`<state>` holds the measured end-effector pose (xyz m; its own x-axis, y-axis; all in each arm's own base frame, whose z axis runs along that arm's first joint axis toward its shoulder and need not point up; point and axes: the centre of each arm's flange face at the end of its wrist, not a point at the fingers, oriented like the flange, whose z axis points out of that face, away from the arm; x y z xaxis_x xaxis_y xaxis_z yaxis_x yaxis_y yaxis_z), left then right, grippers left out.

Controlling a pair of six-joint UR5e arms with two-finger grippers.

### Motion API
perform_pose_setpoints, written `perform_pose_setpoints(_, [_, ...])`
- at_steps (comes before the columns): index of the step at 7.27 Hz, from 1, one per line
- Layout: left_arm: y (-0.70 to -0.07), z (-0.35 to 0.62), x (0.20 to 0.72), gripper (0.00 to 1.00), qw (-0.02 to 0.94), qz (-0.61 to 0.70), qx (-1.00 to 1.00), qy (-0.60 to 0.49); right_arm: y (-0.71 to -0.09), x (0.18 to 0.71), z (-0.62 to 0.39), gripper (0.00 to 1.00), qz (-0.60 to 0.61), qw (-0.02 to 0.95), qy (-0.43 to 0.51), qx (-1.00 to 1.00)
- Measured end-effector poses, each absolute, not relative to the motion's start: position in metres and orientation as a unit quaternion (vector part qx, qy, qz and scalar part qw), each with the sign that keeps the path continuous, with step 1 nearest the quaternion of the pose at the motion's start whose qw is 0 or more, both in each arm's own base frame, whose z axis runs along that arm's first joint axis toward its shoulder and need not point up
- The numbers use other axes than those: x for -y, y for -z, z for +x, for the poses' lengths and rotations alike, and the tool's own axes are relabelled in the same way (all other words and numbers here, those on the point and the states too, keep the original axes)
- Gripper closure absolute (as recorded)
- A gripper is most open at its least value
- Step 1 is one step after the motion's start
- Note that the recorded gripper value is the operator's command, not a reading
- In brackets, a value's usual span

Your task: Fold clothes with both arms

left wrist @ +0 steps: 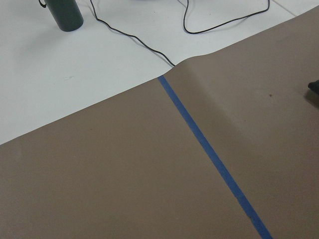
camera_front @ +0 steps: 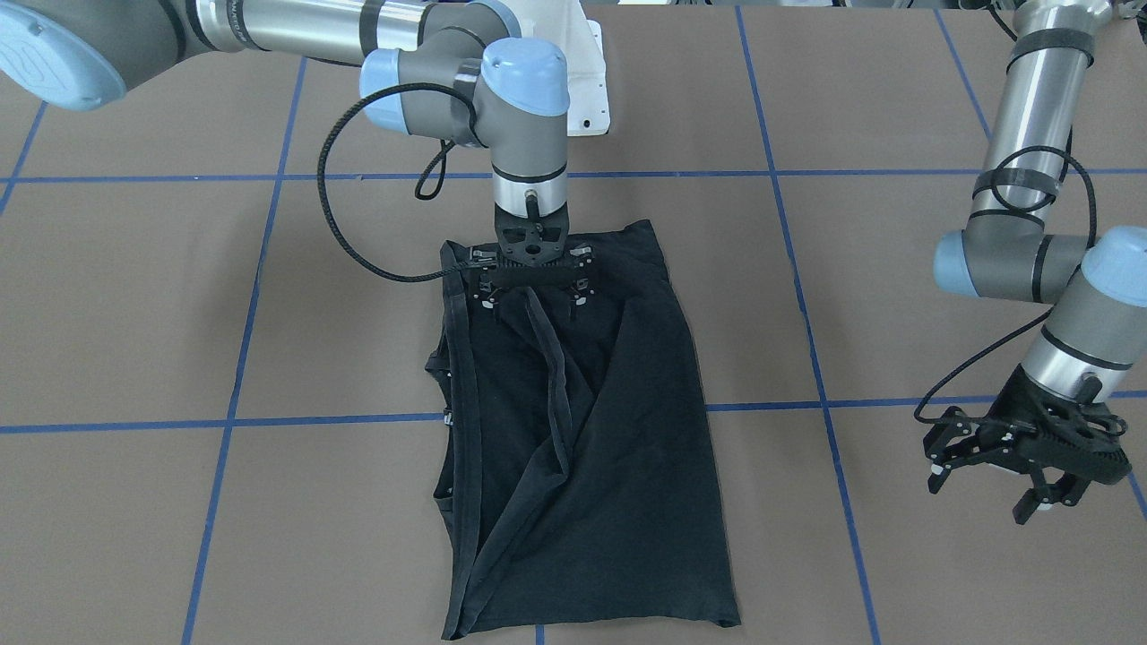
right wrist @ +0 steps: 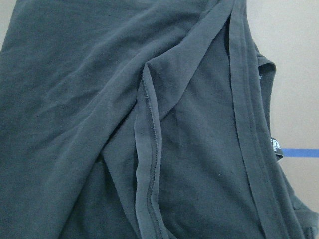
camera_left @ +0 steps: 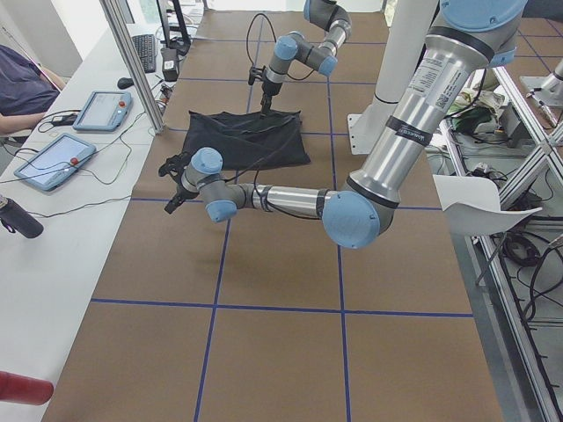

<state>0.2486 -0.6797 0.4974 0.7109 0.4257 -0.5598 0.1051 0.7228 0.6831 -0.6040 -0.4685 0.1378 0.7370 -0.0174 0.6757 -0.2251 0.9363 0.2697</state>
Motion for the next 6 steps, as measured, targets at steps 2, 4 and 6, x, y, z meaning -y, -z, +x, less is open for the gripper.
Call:
perform_pose_setpoints(2, [-0.498,0.248,0.679,0.00,0.852,0.360,-0.368,-0.094,-0.137,0.478,-0.620,0.16,0.165,0.925,-0.022,0.342])
perform_pose_setpoints(4, [-0.499,0.248,0.679,0.00,0.852,0.360,-0.368,-0.094,-0.152,0.486,-0.626,0.15,0.122,0.933,0.013,0.340])
perform_pose_setpoints(6, [-0.502,0.247,0.677,0.00,0.853,0.357,-0.368,-0.092,-0.158,0.492,-0.645,0.39,0.093,0.939,0.028,0.330])
